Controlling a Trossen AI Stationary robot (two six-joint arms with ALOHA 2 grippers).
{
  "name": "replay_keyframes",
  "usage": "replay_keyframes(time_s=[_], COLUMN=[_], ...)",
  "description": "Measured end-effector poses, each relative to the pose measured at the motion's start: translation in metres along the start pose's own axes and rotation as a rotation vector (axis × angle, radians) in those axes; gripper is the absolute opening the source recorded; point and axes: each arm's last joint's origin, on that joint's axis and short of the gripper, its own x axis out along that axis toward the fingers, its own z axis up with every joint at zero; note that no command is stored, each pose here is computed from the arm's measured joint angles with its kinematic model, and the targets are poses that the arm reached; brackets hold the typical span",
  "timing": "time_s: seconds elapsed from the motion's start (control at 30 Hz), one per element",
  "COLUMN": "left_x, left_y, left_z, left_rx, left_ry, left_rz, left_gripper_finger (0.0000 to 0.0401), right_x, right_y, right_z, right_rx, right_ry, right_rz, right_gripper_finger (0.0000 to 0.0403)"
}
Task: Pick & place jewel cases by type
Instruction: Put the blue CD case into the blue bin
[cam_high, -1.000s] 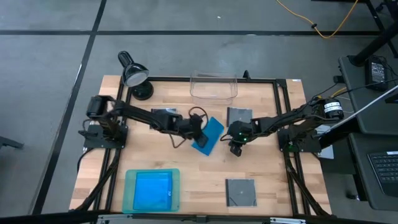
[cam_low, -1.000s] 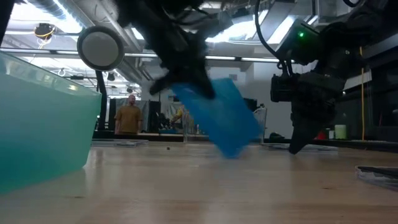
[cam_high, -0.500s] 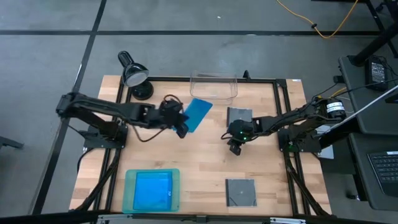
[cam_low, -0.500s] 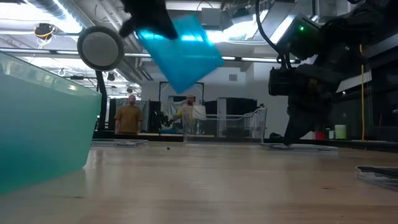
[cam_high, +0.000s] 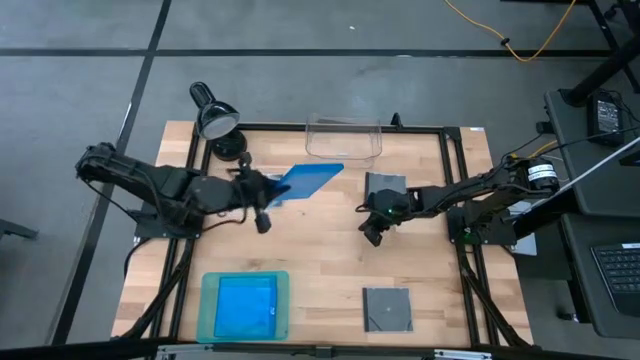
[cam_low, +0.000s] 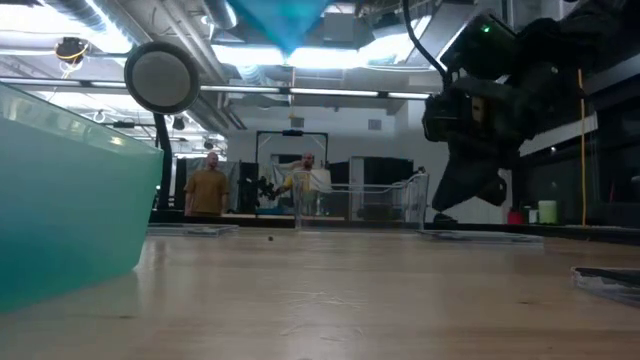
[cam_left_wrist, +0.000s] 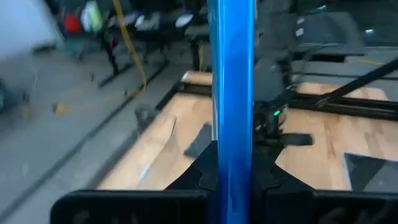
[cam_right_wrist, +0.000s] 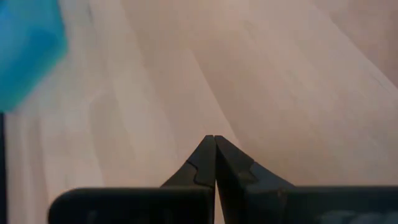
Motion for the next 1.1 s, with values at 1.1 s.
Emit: replay_keyframes(time_s=[1.1], left_x=[-0.119], left_y=[-0.039], left_z=[0.049], left_rx=[1.055], left_ry=[-0.584], left_rz=[0.080], left_gripper_finger=[0.0019], right_x=[-0.003], right_y=[0.015], right_z=[0.019], right_rx=[0.252], right_ry=[-0.176], right_rz=[0.186], right_gripper_finger=[0.0007])
